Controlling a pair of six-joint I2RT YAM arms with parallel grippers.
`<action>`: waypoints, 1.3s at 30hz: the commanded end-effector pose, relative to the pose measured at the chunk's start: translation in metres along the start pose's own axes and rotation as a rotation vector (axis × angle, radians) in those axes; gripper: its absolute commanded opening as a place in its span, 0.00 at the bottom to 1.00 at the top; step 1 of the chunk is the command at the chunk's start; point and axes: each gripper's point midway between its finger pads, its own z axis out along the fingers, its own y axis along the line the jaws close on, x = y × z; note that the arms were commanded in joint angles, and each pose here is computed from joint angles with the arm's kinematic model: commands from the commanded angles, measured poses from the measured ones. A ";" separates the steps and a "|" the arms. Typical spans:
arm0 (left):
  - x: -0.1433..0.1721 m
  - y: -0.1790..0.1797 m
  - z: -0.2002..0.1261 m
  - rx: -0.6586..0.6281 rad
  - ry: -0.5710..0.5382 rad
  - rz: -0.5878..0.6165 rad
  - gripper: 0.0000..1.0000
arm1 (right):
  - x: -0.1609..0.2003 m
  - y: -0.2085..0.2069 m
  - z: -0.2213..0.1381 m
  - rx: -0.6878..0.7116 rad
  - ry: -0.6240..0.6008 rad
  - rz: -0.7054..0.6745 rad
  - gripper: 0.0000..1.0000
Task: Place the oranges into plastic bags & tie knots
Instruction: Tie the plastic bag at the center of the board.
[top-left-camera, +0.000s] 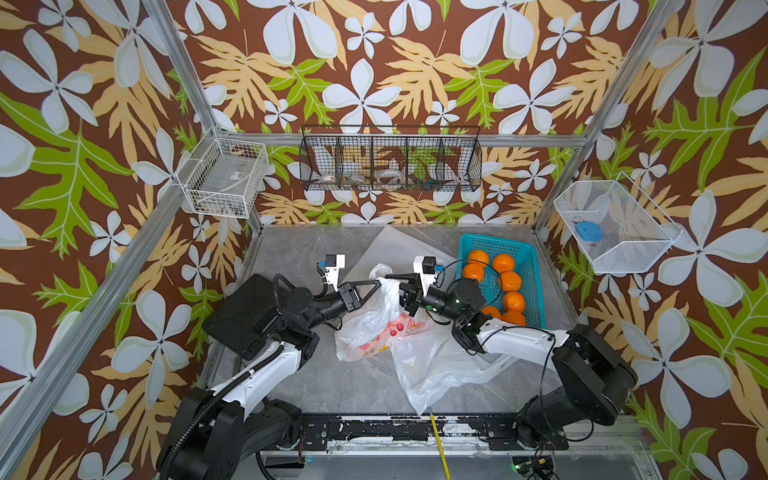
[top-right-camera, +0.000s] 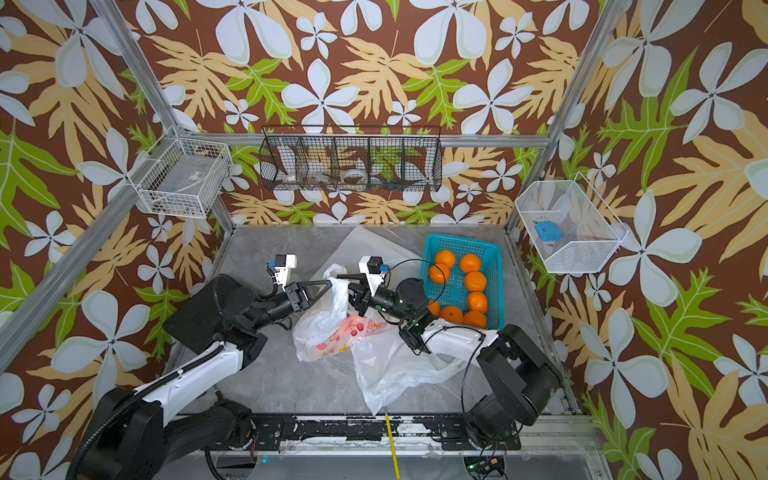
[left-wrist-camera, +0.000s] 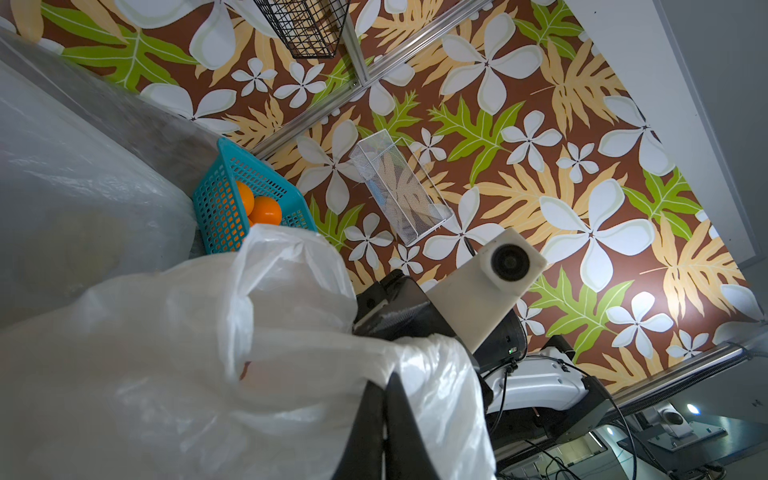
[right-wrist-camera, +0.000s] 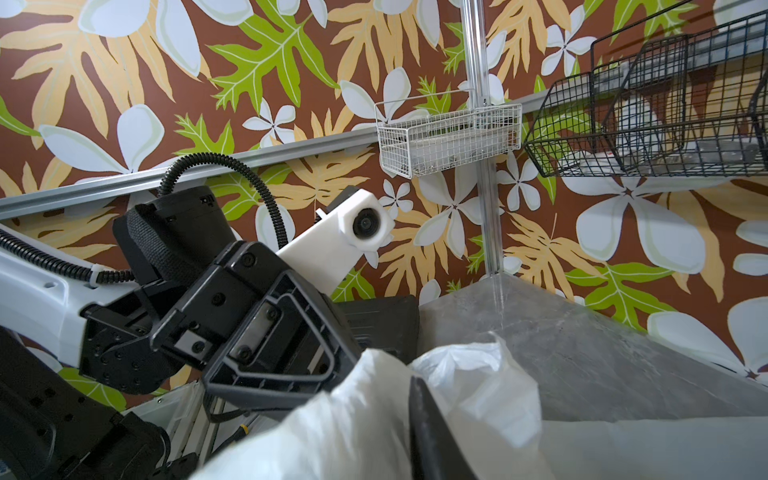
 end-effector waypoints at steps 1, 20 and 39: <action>-0.005 -0.007 -0.001 0.021 -0.029 0.054 0.00 | 0.003 -0.015 -0.014 0.095 0.028 -0.004 0.43; -0.006 -0.008 -0.004 0.016 -0.047 0.125 0.00 | -0.005 0.081 -0.057 0.055 0.281 0.282 0.81; -0.017 -0.001 -0.012 -0.097 -0.106 0.196 0.00 | 0.015 0.050 -0.043 0.212 0.354 0.191 0.00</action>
